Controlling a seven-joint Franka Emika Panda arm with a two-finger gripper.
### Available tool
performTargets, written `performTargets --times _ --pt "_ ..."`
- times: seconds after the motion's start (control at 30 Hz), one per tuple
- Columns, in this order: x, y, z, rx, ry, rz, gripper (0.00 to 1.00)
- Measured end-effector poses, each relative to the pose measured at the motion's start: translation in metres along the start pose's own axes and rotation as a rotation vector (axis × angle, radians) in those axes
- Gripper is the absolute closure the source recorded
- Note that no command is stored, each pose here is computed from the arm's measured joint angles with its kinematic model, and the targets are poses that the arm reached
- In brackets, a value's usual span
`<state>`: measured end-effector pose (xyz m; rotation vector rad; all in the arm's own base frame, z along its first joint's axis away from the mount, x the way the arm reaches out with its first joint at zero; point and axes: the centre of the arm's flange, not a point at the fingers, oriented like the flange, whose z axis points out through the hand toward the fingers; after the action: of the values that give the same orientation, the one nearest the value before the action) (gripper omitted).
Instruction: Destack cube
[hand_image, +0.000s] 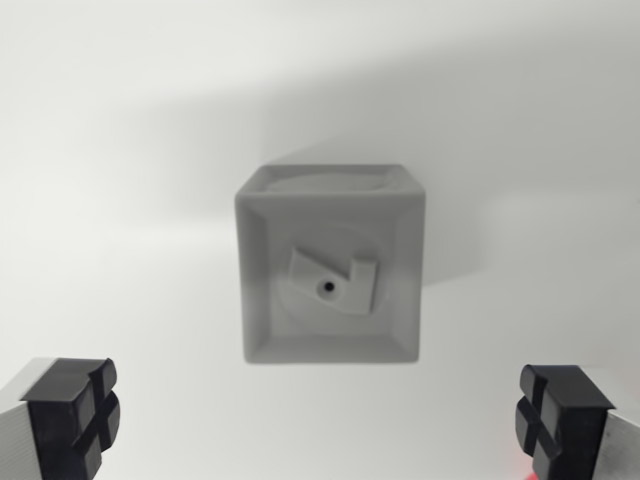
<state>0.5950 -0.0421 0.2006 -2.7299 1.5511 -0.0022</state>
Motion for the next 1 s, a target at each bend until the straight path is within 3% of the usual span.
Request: performTargets --times 0.27,0.53,1.0 --pt "0.0 0.0 -0.037 0.0021 0.0003 0.0 0.0" --pt "0.0 0.001 -0.068 0.0006 -0.0004 0.0 0.0" --pt "-0.001 0.0 -0.126 0.0022 -0.0011 0.0 0.0"
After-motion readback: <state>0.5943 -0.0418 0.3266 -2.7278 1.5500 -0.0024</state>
